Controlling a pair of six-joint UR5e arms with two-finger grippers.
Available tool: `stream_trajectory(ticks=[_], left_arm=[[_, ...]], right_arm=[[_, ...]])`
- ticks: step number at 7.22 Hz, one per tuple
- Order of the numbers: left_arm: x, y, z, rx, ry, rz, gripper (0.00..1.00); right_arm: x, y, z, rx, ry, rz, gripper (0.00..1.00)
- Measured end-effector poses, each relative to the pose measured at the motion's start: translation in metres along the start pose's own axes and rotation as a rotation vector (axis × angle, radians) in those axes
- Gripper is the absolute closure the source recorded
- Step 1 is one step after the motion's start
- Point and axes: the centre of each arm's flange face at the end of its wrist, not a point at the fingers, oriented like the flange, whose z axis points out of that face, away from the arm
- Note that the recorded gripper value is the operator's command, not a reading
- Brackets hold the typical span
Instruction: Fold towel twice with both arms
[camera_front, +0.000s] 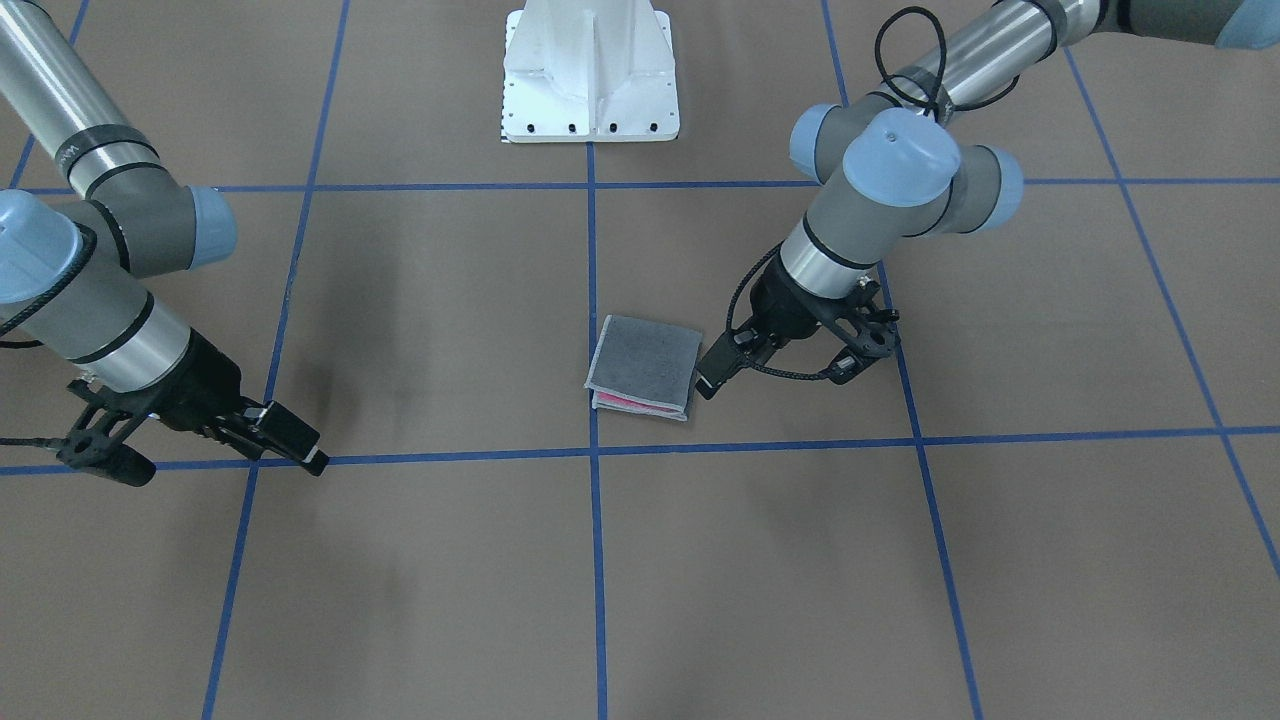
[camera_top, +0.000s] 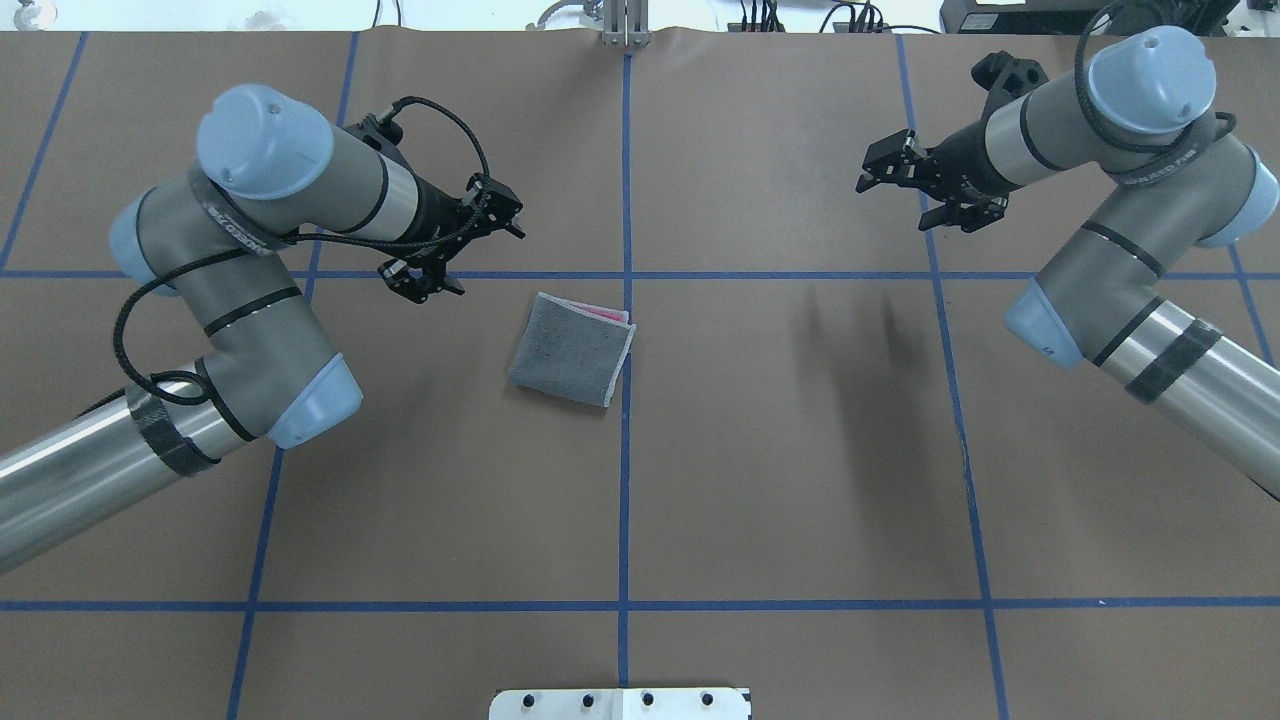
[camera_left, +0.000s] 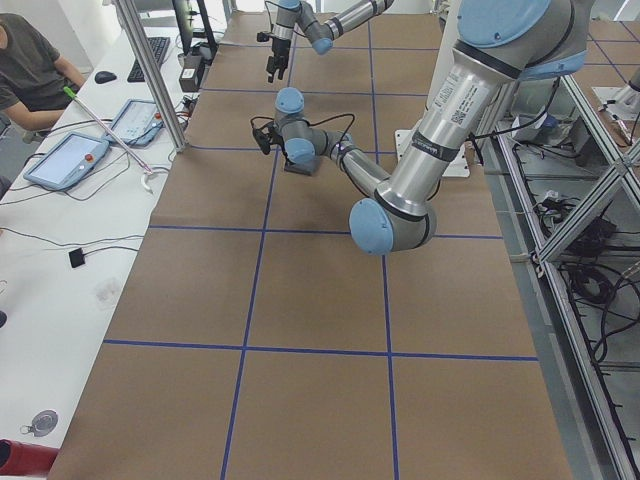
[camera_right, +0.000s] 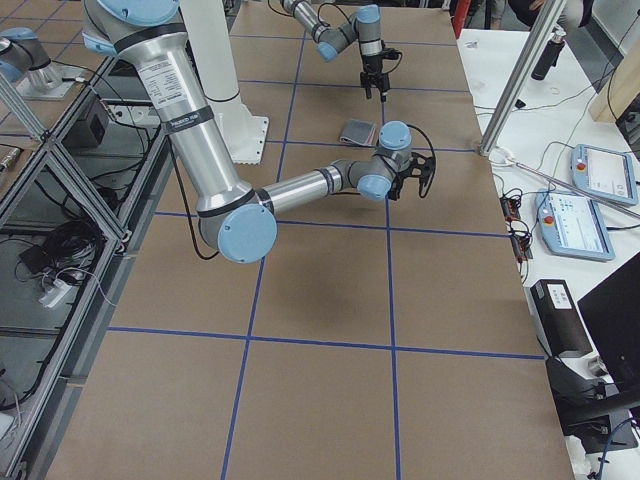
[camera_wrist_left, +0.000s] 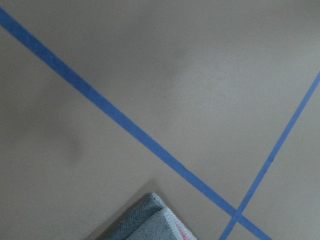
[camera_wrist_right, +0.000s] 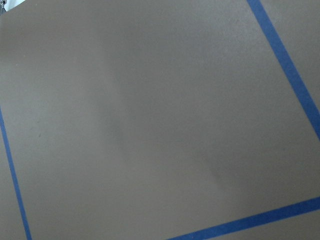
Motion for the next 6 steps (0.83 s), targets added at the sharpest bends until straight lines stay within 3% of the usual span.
stream_trajectory(ticks=[3, 5, 6], left_arm=[[-0.092, -0.030, -0.082, 0.042, -0.204, 0.338, 0.00], [-0.170, -0.069, -0.130, 0.038, -0.315, 0.532, 0.00], [-0.209, -0.094, -0.154, 0.011, -0.345, 0.601, 0.00]], right_arm=[[0.048, -0.047, -0.040, -0.006, 0.152, -0.217, 0.00], [0.108, -0.060, -0.099, -0.068, 0.239, -0.322, 0.00], [0.153, -0.061, -0.135, -0.099, 0.252, -0.341, 0.00]])
